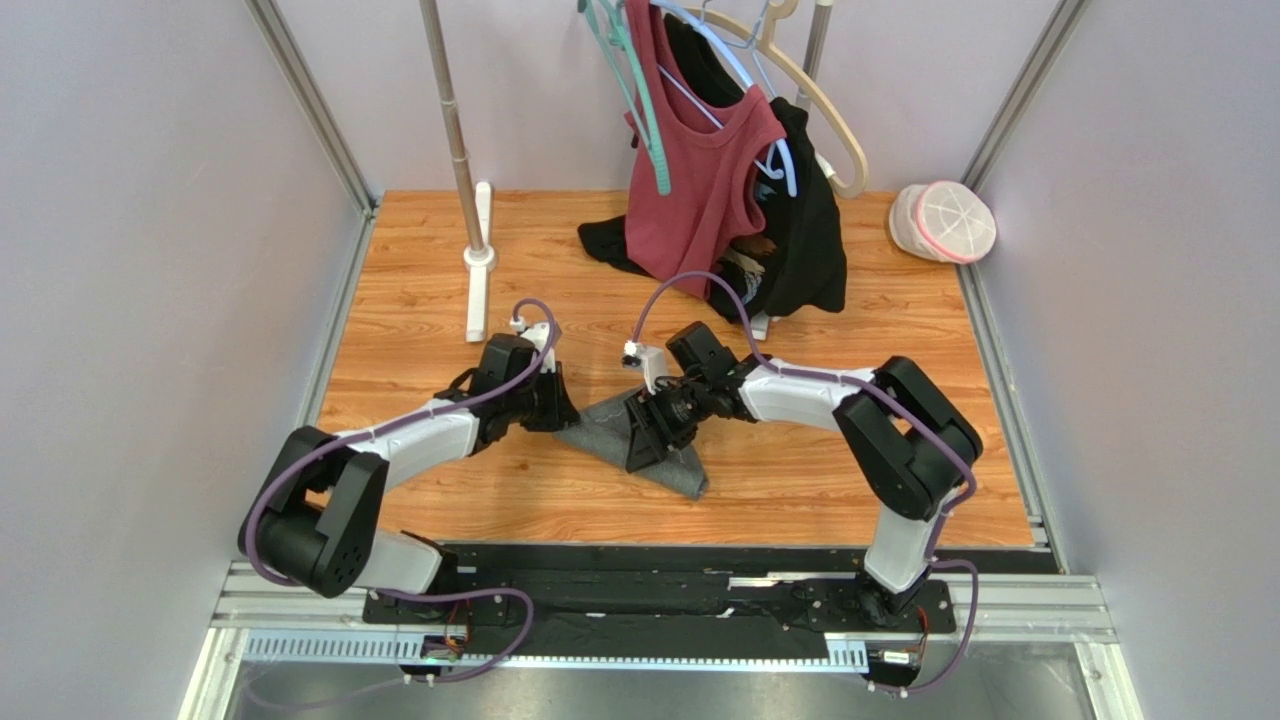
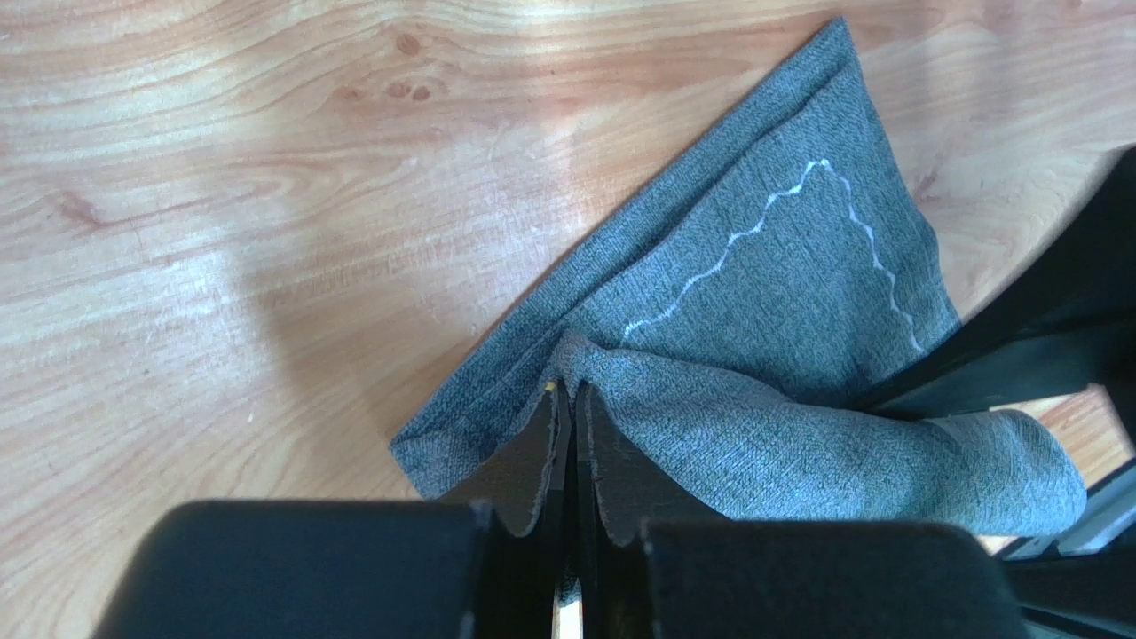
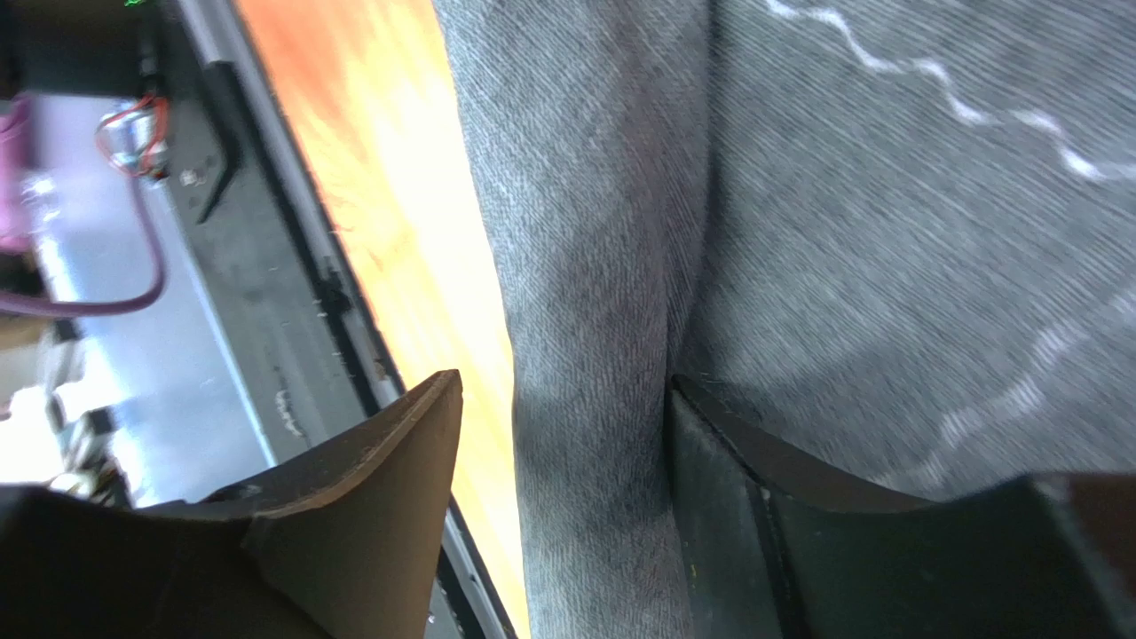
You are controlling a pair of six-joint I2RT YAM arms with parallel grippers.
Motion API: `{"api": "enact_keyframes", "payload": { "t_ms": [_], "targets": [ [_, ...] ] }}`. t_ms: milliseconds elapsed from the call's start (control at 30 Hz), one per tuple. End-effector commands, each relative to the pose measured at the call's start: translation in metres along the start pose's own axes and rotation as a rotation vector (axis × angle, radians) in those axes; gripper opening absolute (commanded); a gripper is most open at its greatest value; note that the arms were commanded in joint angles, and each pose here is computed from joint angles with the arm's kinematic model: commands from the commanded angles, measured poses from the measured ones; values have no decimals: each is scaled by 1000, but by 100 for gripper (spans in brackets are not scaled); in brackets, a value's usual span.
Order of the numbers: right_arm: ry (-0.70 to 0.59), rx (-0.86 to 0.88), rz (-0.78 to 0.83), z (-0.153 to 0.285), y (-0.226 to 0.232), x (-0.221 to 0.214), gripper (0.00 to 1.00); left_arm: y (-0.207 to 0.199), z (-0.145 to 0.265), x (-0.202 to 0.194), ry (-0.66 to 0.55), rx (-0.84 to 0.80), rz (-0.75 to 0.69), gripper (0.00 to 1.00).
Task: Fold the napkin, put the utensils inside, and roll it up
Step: Roll the napkin with the utensil
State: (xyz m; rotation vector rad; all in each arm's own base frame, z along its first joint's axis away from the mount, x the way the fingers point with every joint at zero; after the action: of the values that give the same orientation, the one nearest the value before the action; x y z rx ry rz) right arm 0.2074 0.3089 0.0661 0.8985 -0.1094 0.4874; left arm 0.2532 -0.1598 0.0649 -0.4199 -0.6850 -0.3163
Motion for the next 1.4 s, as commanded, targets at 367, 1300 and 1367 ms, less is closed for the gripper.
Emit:
{"api": "enact_keyframes", "payload": {
  "t_ms": [367,1300,1367],
  "targets": [
    [-311,-316,340,52,36,25,64,1,-16,10,103,-10,-12,4],
    [-177,-478,422,-3,-7,1,63,-4,-20,27,119,-41,-12,30],
    [-167,-490,419,-5,-11,-1,63,-7,-14,37,93,-38,-17,41]
  ]
}}
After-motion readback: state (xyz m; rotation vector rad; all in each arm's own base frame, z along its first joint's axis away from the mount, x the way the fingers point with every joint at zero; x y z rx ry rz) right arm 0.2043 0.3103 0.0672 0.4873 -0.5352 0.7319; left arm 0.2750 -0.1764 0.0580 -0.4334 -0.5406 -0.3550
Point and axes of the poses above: each gripper's point midway between its finger pads, its own z axis back along the fingers, its own y axis along the line the jaws close on, x = y × z, the point moved 4 cm from there along z, back along the fingers, and after that the axes turned 14 degrees about -z, right-handed, at the moved point
